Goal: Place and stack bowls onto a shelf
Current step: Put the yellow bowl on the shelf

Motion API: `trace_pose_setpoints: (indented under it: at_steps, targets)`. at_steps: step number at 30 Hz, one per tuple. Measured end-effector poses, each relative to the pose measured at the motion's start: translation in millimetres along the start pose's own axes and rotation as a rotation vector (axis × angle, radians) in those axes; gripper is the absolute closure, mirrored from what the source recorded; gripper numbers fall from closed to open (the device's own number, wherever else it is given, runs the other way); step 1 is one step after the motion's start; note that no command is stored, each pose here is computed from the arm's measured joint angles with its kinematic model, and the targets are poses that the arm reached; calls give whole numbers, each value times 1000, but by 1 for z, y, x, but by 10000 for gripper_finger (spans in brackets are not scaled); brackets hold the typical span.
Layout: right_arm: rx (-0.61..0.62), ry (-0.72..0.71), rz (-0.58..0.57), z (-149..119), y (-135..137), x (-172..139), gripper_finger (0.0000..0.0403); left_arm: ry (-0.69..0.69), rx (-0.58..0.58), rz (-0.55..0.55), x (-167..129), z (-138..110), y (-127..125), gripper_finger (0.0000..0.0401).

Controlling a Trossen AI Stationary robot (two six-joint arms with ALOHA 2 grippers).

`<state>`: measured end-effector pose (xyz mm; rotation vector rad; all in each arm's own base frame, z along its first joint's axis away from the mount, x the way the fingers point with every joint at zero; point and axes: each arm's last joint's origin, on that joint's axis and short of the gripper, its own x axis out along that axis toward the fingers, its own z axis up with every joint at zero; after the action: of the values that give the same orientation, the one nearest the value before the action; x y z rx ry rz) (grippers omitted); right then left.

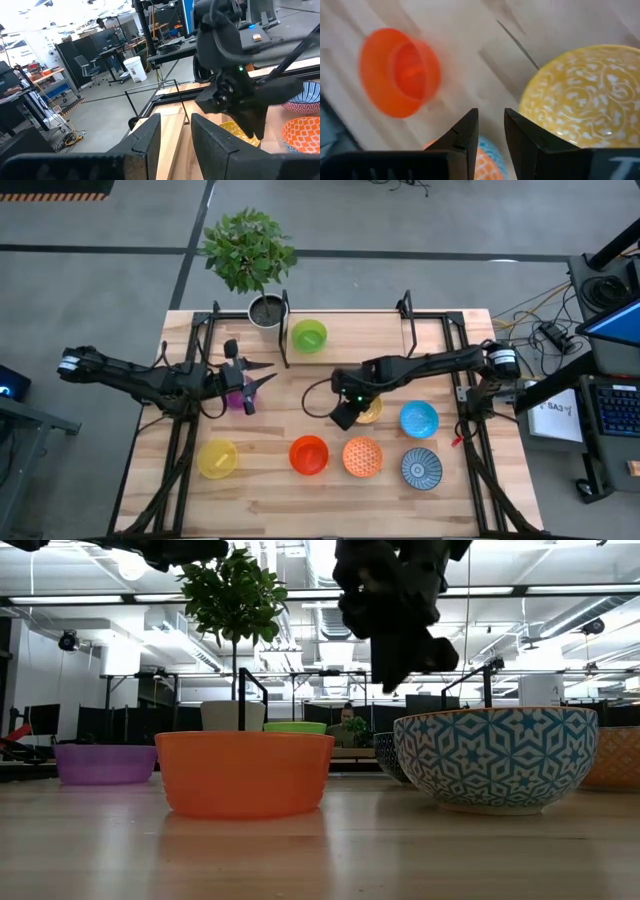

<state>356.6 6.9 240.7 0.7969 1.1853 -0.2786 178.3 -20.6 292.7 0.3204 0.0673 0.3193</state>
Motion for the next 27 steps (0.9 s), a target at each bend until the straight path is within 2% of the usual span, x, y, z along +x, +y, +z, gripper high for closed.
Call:
trace_pose_setpoints:
  at_steps: [4, 9, 11, 17, 21, 27]
  targets:
    - [-6, -1, -17, 1, 0, 8, 319, 0, 0, 0, 0, 0, 0, 310]
    - [-36, -18, -120, 3, -4, 28, 323, 5, 7, -2, 1, -1, -1, 310]
    - [-79, -6, -119, 3, -4, 31, 337, 8, 12, -3, 1, -1, -1, 310]
    - [-101, -34, -94, 6, 1, 23, 389, 8, 12, -2, 2, -1, -1, 310]
    - [-77, 0, -74, 4, 1, 21, 382, 9, 12, -2, 2, -1, -1, 310]
    - [-36, 84, -135, 1, -6, 36, 378, 8, 12, -1, 2, -1, -1, 310]
